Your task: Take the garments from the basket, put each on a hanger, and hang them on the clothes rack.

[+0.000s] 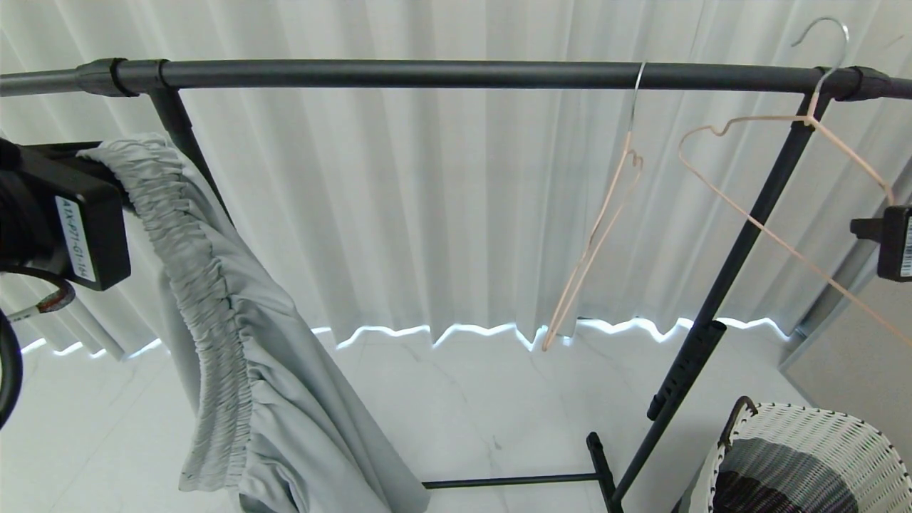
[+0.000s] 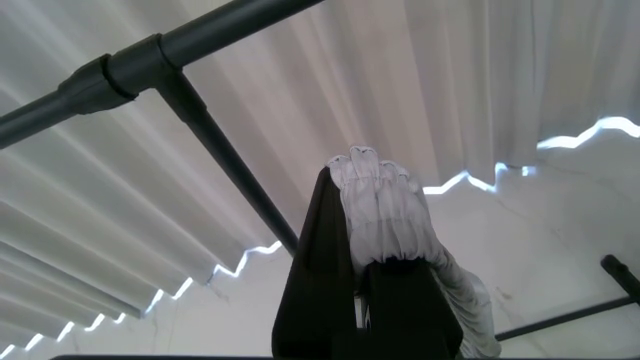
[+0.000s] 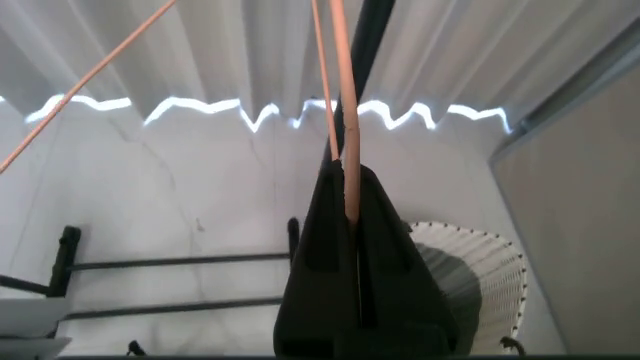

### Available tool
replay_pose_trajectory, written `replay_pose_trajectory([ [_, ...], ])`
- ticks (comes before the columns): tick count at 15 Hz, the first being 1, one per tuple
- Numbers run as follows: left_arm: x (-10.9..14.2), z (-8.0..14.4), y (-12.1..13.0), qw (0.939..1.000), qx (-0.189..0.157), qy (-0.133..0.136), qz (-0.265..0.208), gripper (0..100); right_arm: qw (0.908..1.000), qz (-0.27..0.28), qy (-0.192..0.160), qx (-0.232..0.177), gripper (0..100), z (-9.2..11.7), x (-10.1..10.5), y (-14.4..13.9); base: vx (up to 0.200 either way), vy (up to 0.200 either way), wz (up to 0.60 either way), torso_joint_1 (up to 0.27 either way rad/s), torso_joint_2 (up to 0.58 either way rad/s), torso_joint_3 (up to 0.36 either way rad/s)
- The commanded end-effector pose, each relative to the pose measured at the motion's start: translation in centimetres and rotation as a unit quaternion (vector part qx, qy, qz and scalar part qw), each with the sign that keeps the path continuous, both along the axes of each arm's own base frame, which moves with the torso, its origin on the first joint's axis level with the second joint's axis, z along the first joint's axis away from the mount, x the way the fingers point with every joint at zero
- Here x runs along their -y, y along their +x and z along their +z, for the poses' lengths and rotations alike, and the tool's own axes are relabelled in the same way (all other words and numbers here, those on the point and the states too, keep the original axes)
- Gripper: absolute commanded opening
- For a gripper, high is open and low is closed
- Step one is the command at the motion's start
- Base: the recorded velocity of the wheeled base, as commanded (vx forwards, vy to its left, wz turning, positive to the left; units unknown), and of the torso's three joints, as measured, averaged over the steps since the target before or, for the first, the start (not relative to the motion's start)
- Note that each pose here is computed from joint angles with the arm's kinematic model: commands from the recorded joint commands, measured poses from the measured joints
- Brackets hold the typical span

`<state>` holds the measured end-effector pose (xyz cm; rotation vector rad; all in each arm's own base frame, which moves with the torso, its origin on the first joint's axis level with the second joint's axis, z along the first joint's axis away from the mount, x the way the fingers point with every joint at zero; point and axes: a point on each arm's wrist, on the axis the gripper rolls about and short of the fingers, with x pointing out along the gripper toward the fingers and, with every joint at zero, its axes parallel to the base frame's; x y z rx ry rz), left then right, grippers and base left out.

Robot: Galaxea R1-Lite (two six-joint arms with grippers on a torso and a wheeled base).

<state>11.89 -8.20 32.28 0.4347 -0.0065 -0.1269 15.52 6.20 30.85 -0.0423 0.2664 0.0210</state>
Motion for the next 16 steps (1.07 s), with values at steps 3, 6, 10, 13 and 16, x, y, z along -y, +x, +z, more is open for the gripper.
replay_pose_trajectory([
  [3,0.0,0.0,0.0,1.0,0.0,0.0,0.0,0,0.9989,0.007,0.006,0.046,0,0.7,1.7,-3.8,-0.133,0.0,0.0,0.003,0.0,0.002],
  [6,0.0,-0.1,0.0,1.0,0.0,0.001,0.001,0,0.9966,0.052,0.012,0.063,0,0.1,2.6,-6.5,-0.2,0.0,0.0,-0.002,0.0,-0.002],
  [10,0.0,-0.1,0.0,1.0,0.0,0.001,0.002,0,0.9957,0.069,0.009,0.062,0,-1.1,3.1,-7.8,-0.2,0.0,0.0,0.001,0.0,0.002],
  [13,-0.1,-0.1,-0.1,0.9996,0.004,0.028,0.001,0,0.9919,0.109,0.017,0.064,0,-1.0,2.8,-8.2,-0.2,0.0,0.0,0.002,0.0,0.002],
  [16,-0.2,-0.2,-0.1,0.9993,0.004,0.037,0.001,0,0.9854,0.16,0.022,0.054,0,-1.4,2.2,-8.3,-0.2,0.0,0.0,0.002,0.0,0.002],
])
